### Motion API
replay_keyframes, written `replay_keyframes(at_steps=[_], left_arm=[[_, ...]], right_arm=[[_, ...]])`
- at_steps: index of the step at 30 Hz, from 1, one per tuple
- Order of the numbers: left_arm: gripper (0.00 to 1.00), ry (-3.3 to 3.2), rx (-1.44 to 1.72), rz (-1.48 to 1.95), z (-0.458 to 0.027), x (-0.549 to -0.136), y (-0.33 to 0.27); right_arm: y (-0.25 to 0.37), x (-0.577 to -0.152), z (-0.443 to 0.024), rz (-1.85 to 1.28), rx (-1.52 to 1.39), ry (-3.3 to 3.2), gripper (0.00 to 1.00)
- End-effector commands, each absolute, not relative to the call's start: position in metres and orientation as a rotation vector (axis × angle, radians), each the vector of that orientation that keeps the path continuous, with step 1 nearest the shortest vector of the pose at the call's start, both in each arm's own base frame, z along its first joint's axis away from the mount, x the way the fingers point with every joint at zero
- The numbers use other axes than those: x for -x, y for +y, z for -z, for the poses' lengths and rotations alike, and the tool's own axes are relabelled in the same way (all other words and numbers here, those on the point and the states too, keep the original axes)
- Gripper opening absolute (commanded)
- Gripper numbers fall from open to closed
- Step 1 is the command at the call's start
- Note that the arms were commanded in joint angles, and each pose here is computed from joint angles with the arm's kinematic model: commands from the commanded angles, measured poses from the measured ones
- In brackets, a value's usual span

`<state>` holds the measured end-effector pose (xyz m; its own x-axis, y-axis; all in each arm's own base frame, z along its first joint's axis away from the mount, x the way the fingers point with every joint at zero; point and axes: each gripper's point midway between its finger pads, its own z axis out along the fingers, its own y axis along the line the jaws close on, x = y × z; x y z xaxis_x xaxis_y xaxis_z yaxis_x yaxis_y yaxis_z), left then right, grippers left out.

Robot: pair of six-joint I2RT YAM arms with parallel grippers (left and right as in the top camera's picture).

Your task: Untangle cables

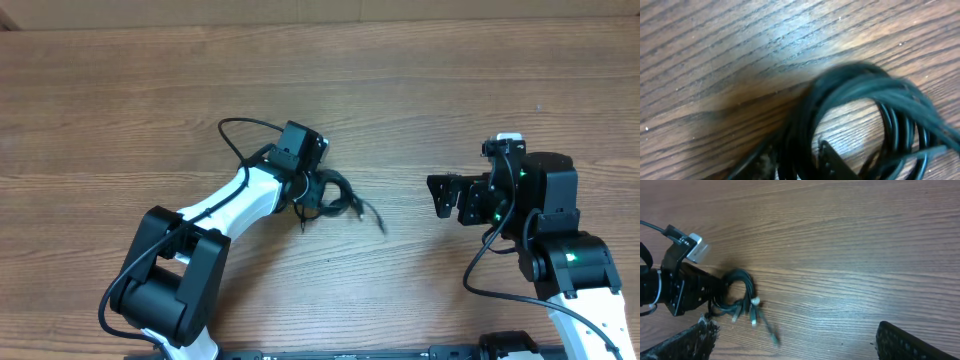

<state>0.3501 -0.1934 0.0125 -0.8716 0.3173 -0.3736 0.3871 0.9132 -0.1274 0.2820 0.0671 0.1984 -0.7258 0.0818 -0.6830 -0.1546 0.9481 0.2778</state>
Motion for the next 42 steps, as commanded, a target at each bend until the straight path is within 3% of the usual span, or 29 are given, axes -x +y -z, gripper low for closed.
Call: replay_keyframes(at_steps=[1,4,13,20,23,27,31,42], left_arm=[[0.19,2.704,-0.545,0.318,-0.019,-0.355,-0.204],[0.04,2.709,-0.553,0.333,-0.02,-0.353,-0.205],[0.04,2.757,-0.595,0.324,-0.054,-0.345,-0.203],[0.04,2.629,-0.854,0.673,-0.095,-0.327,-0.244],[0.04,2.63,-0.864,0.717,-0.097,-0.322,-0.247],[0.04,2.639,-0.864,0.719,-0.096,-0.32,-0.246],[0.04,2.645,-0.866,0.733,-0.096,-0.318,-0.247],[0.04,2.62,-0.886,0.894,-0.112,-0.305,-0.26]], right_arm=[[0.073,-0.286,-0.213,-0.453,0.068,2.31,1.0],[0.075,-0.285,-0.213,-0.468,0.075,2.31,1.0],[0.089,-0.288,-0.202,-0.571,0.11,2.348,1.0],[0.119,-0.289,-0.178,-0.77,0.194,2.43,0.99],[0.13,-0.288,-0.162,-0.792,0.221,2.489,0.92],[0.147,-0.282,-0.146,-0.82,0.28,2.549,0.76],[0.165,-0.276,-0.137,-0.844,0.356,2.576,0.47],[0.171,-0.28,-0.124,-0.775,0.375,2.605,0.43]])
